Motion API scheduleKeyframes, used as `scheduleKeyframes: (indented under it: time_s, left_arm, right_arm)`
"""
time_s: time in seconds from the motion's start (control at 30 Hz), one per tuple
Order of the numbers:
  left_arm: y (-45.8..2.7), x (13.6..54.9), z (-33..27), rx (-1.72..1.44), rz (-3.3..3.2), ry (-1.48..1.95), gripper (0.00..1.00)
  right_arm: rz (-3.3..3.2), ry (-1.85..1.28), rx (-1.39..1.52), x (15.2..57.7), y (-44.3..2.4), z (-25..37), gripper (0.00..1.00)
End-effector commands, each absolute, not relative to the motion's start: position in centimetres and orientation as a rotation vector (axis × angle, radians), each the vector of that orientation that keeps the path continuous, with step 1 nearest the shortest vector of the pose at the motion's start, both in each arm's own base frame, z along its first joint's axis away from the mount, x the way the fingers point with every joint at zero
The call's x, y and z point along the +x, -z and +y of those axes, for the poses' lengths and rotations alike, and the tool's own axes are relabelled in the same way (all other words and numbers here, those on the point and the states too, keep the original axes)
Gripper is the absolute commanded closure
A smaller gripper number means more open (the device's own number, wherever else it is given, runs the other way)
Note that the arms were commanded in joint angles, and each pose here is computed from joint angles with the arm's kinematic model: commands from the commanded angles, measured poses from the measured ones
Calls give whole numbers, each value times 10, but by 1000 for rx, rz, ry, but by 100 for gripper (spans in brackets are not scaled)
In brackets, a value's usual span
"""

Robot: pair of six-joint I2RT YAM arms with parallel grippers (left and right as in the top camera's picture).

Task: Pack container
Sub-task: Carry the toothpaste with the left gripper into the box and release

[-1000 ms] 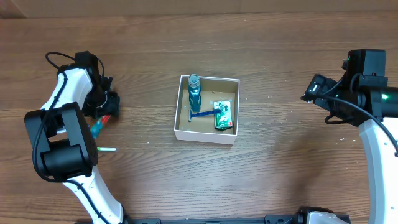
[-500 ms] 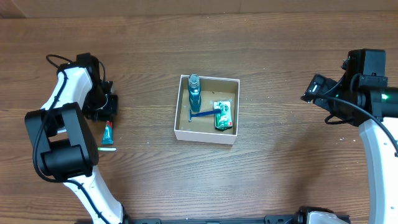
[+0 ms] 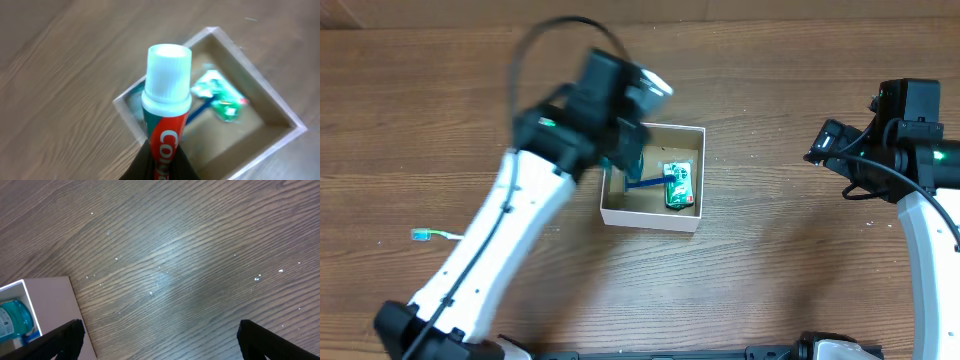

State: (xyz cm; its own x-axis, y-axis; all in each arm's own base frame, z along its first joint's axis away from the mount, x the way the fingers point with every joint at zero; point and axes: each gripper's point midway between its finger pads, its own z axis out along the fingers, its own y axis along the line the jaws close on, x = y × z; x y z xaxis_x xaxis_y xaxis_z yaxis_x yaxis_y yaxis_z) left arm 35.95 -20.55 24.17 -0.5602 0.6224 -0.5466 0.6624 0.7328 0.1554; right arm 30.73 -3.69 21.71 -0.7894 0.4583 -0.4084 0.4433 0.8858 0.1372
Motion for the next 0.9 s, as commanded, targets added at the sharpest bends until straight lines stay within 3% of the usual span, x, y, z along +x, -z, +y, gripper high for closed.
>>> scheduleKeyframes:
  time_s: [0.0,0.37,0.43,0.53,0.63,0.77,0.87]
  left_arm:
    - [-220,344,-253,1213,2276,101,96]
    - [-83,341,-269,1412,2562,38,96]
    - [-73,341,-268,1420,2583,33,89]
    - [-70,341,-266,1420,2592,30,87]
    - [-82,347,-263,1377,2583,-15,57]
    - [-161,356,-257,1170,2556,-53,36]
    - [-238,352,-252,1081,2442,-5,27]
  right_arm:
    - [2610,-52,652,307,-218,-37,0]
    - [2617,-51,653,306,-217,-37,0]
    - [2617,-51,653,306,-217,-37,0]
    - [2617,-51,653,306,-217,-37,0]
    - [2617,-51,653,306,-217,-37,0]
    - [2617,-52,653,306,-217,-37,0]
    - [2616,-51,653,306,-217,-37,0]
